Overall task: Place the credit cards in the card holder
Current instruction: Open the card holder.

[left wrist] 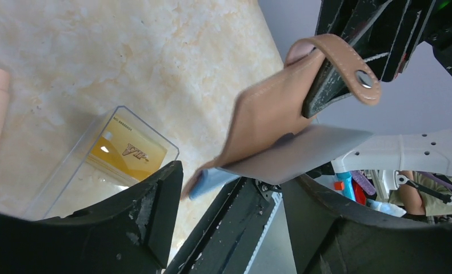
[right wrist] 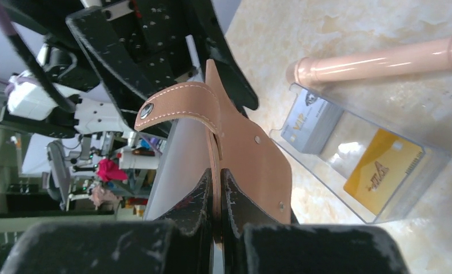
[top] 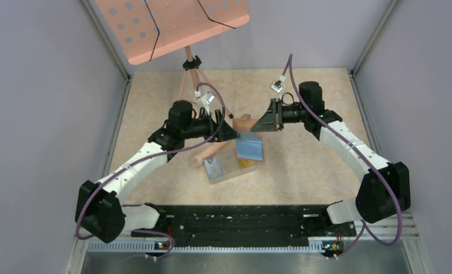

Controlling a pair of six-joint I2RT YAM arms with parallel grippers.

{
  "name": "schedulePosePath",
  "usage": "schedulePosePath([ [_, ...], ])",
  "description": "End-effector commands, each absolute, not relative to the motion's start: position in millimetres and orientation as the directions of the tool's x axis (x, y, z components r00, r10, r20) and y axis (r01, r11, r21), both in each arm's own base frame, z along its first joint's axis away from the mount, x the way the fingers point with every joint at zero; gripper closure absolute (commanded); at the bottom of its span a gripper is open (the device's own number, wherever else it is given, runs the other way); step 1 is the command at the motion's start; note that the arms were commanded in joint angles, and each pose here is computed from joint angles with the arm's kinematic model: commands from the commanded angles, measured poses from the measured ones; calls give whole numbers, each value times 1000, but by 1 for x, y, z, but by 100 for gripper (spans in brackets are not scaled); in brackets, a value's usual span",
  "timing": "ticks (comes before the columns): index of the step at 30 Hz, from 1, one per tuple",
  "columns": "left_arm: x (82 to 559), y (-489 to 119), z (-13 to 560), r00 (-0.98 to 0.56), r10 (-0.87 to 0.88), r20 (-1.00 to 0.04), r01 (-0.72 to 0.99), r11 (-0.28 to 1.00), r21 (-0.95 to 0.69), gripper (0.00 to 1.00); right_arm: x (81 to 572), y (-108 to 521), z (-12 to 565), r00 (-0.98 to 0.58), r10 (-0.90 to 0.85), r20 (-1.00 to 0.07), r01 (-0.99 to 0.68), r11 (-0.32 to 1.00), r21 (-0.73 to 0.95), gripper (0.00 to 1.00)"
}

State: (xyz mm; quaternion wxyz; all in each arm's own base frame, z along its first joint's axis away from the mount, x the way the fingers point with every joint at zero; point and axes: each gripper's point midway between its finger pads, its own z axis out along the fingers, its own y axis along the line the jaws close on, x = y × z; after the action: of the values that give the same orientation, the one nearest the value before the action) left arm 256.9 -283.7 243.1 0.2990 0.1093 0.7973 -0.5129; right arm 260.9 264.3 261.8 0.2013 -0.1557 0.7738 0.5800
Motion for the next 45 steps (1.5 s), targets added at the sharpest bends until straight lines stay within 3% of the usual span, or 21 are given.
schedulePosePath([
  [1,259,-290,263,-753,-181,-632,541,375,-752,30,249,268,294,-831,-13,-556,-553,130,823,100],
  [9,258,-300,276,-742,-206,-638,586,263,-767,27,231,267,304,-845,-16,-535,-535,45,843,100],
  [15,238,-310,291,-776,-138,-615,608,94,-789,36,232,268,314,-847,7,-532,-532,10,847,100],
  [21,230,-306,294,-778,-128,-615,611,70,-788,64,240,270,313,-848,34,-530,-529,23,848,100],
  [25,229,-301,296,-776,-141,-615,610,81,-788,75,246,271,308,-857,49,-513,-511,46,858,100],
  [28,230,-298,295,-774,-150,-615,608,95,-789,79,249,271,305,-858,60,-510,-507,65,860,93],
  [33,237,-290,296,-767,-183,-614,597,144,-789,100,253,270,299,-852,62,-519,-511,114,852,79],
  [38,245,-277,289,-754,-207,-624,577,246,-779,100,268,259,292,-836,98,-540,-507,241,828,52],
  [45,234,-272,269,-804,-90,-587,537,312,-784,100,269,248,290,-813,95,-574,-534,272,801,36],
])
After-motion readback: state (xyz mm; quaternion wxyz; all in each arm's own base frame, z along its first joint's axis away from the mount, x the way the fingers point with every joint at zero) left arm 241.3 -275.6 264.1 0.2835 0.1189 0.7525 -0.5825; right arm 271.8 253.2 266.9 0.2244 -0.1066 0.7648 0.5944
